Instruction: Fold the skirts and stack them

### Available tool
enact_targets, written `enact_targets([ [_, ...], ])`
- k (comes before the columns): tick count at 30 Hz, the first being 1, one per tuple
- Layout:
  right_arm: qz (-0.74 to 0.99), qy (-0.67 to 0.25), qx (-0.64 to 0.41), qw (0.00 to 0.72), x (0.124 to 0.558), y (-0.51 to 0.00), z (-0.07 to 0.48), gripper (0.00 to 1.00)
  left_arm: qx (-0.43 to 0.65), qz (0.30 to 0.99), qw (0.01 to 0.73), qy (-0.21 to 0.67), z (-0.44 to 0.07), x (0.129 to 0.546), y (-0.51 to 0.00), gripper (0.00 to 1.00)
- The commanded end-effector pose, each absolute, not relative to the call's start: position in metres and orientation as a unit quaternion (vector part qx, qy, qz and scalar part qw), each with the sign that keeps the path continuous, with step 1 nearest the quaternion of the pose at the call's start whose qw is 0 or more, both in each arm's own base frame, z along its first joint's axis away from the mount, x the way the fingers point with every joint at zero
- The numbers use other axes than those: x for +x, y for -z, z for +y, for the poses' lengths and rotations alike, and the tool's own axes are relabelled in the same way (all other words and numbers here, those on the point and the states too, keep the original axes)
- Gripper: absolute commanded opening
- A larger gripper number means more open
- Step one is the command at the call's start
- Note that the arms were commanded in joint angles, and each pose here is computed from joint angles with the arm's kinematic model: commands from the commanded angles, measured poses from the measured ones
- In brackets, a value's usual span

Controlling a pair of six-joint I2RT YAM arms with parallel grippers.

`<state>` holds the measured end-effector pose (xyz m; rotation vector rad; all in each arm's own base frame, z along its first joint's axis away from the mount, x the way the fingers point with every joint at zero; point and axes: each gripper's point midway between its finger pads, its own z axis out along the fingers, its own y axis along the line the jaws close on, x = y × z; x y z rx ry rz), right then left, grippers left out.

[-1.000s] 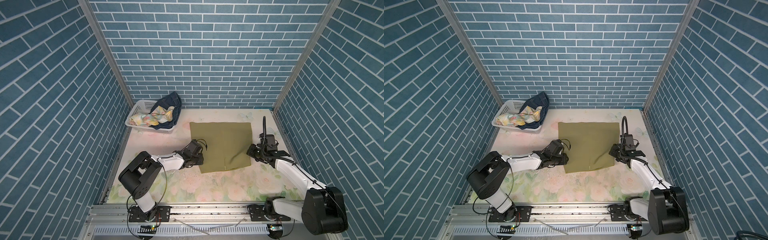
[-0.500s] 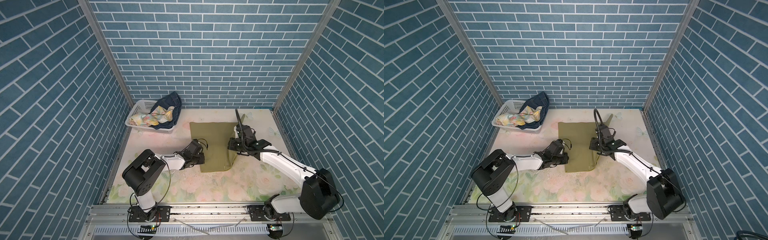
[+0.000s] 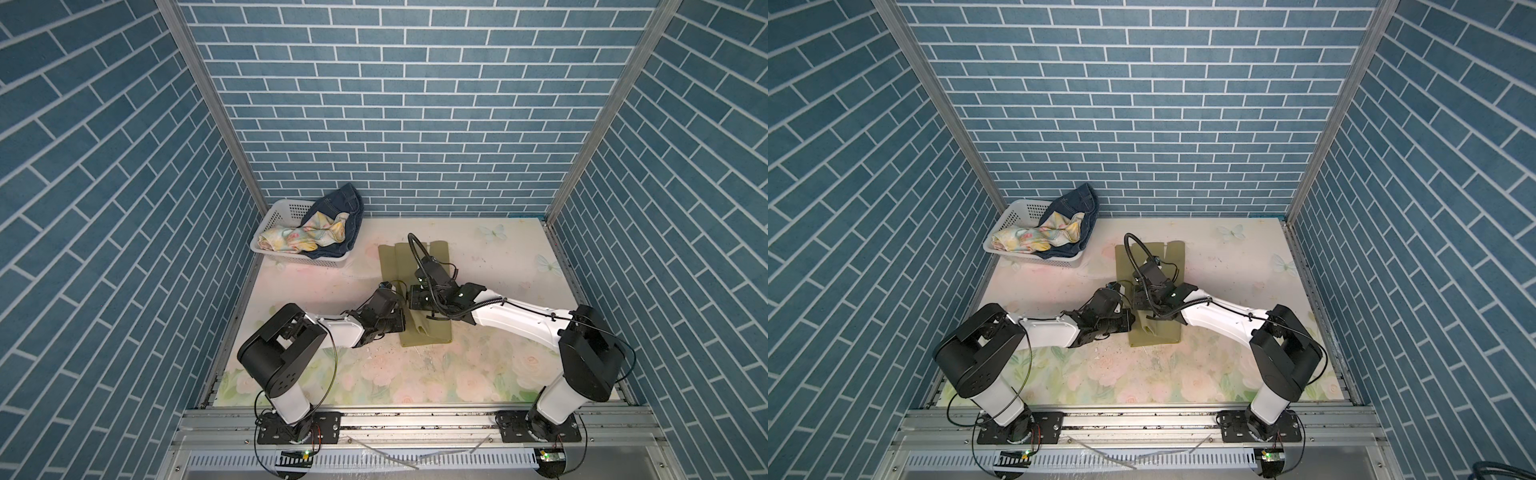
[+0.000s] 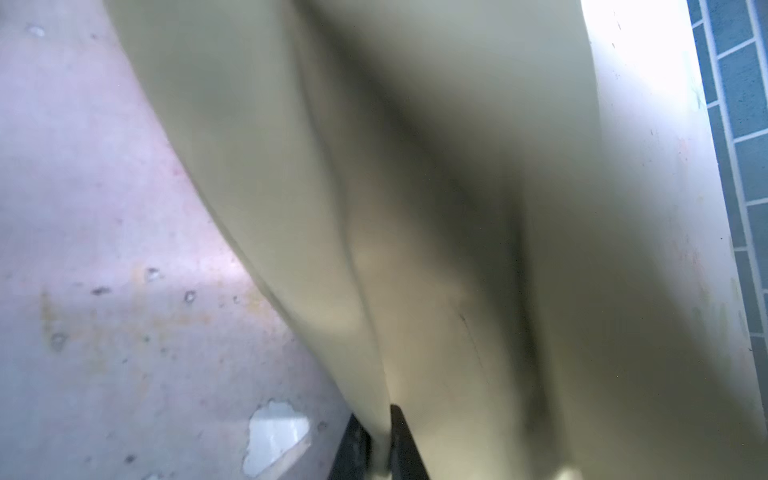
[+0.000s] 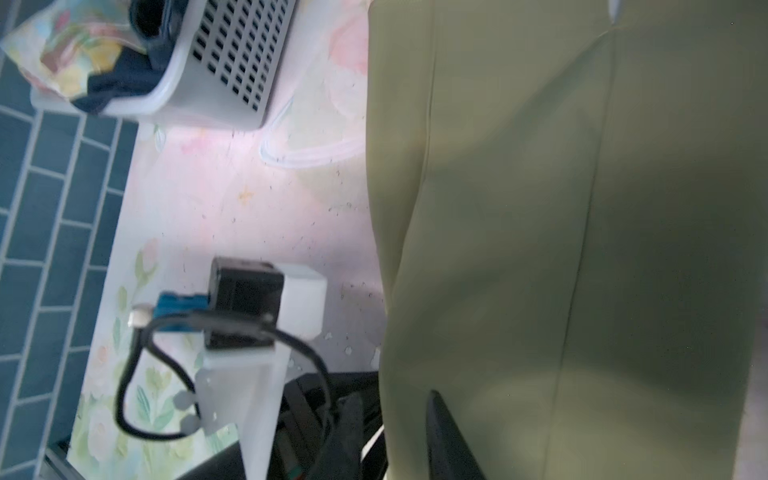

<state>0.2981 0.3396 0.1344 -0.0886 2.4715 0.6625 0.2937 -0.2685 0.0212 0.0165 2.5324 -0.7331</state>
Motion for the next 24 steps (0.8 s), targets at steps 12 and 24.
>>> enact_targets([
  [12,0.893,-0.216,0.127,0.374,0.318,-0.173,0.194,0.58,0.031,0.954,0.205,0.217,-0.259,0.269,0.000,0.14],
  [24,0.864,-0.135,0.181,0.449,0.274,-0.240,0.067,0.67,0.350,0.894,0.144,0.241,-0.418,0.198,-0.039,0.67],
])
